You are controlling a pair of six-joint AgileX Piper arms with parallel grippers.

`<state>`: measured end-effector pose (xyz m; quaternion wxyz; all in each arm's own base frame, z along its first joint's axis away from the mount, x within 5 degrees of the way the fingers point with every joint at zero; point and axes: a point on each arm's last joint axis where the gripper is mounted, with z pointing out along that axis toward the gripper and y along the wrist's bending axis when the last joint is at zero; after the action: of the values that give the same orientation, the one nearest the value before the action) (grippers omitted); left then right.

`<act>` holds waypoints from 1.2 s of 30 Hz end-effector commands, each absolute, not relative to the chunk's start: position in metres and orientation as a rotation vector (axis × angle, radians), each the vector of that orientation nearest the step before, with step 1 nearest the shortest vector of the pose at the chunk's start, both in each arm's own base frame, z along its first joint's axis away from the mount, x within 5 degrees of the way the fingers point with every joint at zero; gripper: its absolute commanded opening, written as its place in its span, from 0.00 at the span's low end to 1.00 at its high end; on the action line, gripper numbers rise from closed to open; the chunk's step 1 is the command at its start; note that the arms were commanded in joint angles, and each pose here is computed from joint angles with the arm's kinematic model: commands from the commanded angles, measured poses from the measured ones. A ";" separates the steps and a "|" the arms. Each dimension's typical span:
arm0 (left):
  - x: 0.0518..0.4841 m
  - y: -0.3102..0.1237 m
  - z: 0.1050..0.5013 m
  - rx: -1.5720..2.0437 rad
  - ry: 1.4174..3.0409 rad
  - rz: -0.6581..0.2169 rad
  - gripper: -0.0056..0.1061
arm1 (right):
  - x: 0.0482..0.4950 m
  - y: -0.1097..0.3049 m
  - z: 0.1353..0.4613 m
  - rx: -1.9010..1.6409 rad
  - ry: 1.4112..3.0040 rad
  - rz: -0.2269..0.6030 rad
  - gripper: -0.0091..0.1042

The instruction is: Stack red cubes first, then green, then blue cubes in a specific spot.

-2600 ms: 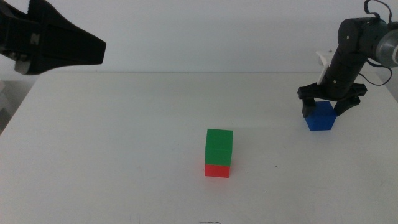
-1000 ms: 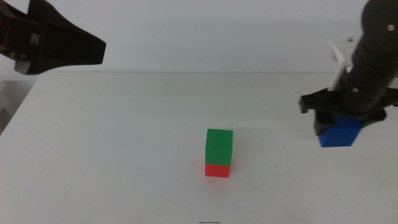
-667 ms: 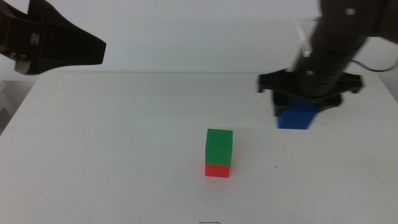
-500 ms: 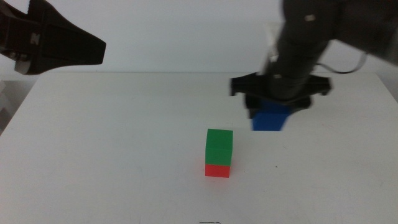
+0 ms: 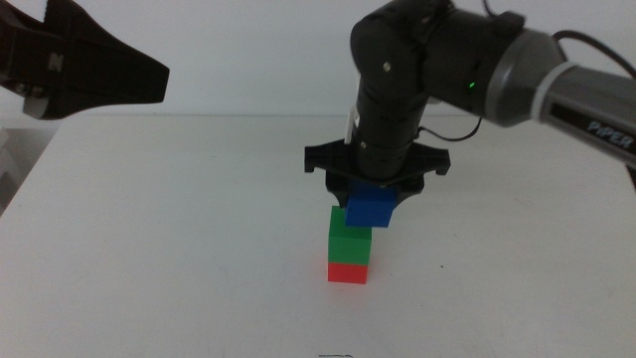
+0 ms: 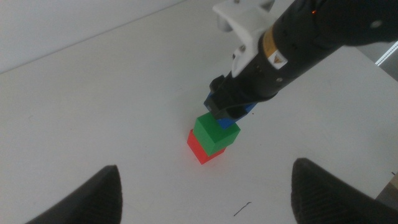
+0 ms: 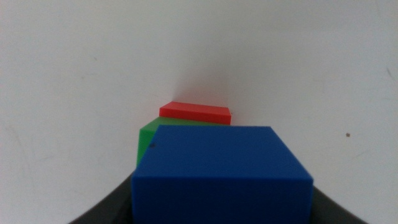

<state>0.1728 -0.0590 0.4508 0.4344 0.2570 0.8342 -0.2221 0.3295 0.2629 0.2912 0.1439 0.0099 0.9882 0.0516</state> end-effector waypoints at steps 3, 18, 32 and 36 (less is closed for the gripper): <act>0.168 -0.060 0.465 0.604 1.989 -0.577 0.87 | 0.322 0.262 0.317 0.038 2.794 0.185 0.07; 0.168 -0.060 0.465 0.604 1.989 -0.577 0.87 | 0.327 0.274 0.312 0.026 2.780 0.213 0.07; 0.168 -0.060 0.465 0.604 1.989 -0.577 0.87 | 0.326 0.277 0.320 -0.089 2.751 0.238 0.86; 0.168 -0.060 0.465 0.604 1.989 -0.577 0.87 | 0.317 0.269 0.345 -0.125 2.697 0.277 0.87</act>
<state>0.1728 -0.0590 0.4508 0.4344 0.2570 0.8342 -0.2221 0.3283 0.2801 0.2932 0.1521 -0.0359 0.9856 0.0651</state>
